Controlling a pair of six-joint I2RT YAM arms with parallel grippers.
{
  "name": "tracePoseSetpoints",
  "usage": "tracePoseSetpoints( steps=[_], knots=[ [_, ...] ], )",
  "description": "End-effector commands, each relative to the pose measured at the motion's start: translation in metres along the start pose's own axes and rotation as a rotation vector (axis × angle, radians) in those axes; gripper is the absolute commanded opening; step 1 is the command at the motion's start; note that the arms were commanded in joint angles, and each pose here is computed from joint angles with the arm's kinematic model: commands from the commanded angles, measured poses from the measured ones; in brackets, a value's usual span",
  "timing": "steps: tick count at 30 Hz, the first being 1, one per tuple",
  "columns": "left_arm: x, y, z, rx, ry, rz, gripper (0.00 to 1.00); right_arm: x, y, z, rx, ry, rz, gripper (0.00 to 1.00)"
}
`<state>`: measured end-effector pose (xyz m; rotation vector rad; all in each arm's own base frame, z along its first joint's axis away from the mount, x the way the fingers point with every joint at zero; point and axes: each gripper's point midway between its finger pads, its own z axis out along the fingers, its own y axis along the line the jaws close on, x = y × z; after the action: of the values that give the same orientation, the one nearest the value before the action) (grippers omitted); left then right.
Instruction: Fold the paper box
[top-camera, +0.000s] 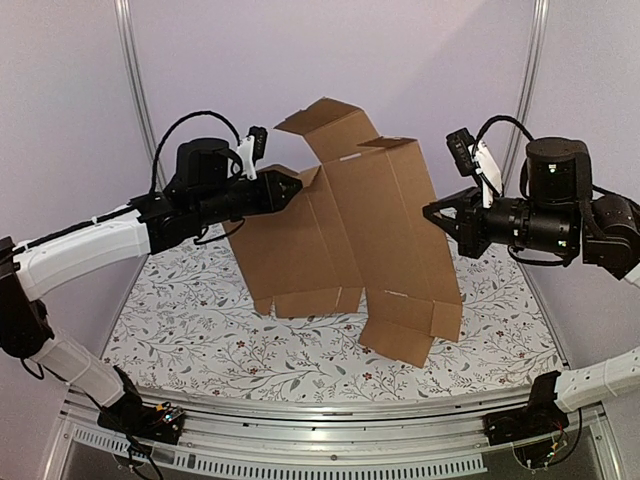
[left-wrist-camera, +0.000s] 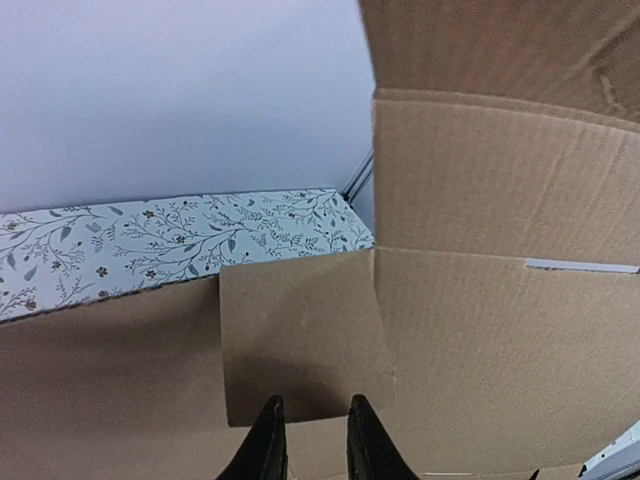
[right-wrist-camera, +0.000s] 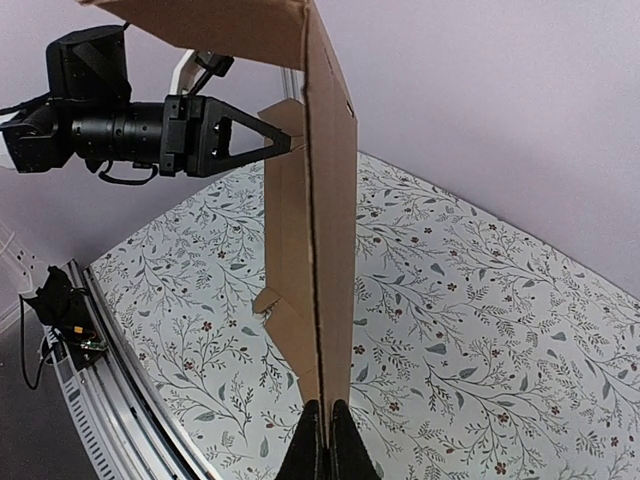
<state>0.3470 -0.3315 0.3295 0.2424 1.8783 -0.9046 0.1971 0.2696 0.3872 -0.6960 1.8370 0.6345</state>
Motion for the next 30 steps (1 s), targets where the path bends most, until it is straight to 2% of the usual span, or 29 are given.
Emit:
tracePoseSetpoints(
  steps=[1, 8, 19, 24, 30],
  knots=[
    [-0.003, -0.005, -0.021, -0.007, 0.008, 0.049, 0.21, -0.007, -0.003, 0.006, 0.037, -0.013, -0.025, 0.0],
    [-0.002, 0.007, -0.053, -0.074, 0.02, 0.099, 0.21, -0.006, -0.012, 0.01, 0.095, 0.024, -0.128, 0.0],
    [0.002, 0.036, -0.113, -0.218, -0.001, 0.141, 0.23, 0.004, -0.043, 0.027, 0.19, 0.25, -0.271, 0.0],
    [0.01, 0.049, -0.127, -0.269, 0.009, 0.148, 0.23, 0.012, -0.05, 0.048, 0.222, 0.347, -0.363, 0.0],
    [0.025, 0.062, -0.134, -0.311, 0.035, 0.15, 0.23, 0.016, -0.053, 0.072, 0.223, 0.399, -0.519, 0.0]
  ],
)
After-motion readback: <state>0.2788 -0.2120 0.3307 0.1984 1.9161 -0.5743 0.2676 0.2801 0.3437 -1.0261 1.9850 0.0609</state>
